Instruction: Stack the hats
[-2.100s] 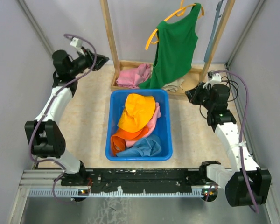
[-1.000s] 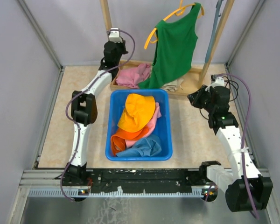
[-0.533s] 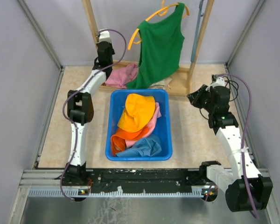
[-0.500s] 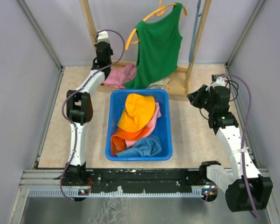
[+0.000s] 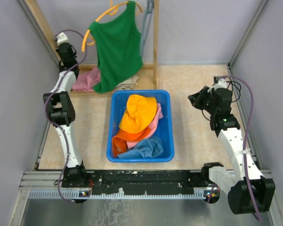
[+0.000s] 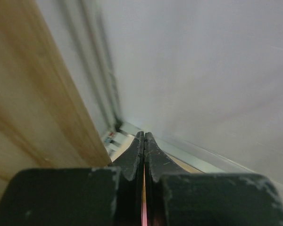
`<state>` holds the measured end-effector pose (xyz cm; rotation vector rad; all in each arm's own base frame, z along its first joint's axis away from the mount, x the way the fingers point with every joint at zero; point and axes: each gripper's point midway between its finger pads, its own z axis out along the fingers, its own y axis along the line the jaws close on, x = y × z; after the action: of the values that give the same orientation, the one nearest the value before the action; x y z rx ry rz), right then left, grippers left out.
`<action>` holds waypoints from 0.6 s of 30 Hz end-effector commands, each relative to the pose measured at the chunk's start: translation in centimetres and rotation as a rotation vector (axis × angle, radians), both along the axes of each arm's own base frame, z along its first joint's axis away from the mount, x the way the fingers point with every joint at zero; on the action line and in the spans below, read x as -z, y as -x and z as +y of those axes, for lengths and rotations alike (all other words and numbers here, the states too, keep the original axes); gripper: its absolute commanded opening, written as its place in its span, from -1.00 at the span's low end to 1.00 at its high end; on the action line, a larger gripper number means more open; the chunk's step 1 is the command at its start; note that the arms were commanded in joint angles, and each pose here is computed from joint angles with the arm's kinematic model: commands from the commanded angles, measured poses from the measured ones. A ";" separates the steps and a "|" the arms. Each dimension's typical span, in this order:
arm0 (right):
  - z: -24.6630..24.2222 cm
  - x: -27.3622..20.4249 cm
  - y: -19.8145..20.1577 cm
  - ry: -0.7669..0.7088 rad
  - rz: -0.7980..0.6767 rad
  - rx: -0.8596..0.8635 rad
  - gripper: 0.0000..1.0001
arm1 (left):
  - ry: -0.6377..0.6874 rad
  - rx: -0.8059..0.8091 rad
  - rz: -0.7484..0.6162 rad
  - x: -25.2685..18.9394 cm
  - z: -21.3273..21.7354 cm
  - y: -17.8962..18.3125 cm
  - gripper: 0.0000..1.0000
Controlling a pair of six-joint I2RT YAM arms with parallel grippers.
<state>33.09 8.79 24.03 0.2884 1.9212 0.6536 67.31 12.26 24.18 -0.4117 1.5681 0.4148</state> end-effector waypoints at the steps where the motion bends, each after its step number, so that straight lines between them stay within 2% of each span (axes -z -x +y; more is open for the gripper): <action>1: 0.7 -0.8 0.0 -0.021 -0.046 -0.028 -1.00 | -0.025 -0.094 -0.080 -5.0 4.4 2.4 -0.98; 7: 1.0 -0.7 -0.4 -0.016 -0.040 -0.053 -1.00 | -0.009 0.010 -0.117 -6.9 0.4 1.8 -1.00; 10: 1.1 -0.7 -0.3 -0.014 -0.043 -0.059 -1.00 | -0.004 0.052 -0.150 -8.9 -2.8 3.1 -1.00; 13: 1.2 -0.8 -0.1 -0.014 -0.050 -0.067 -1.00 | 0.055 0.102 -0.141 -9.3 -5.6 5.4 -1.00; 18: 1.1 -0.8 0.3 -0.007 -0.057 -0.068 -1.00 | 0.242 0.138 0.013 -4.8 -8.4 10.0 -1.00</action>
<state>32.83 9.50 22.67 0.2701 1.9559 0.6938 60.86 4.37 29.89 -0.3724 1.5755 0.2261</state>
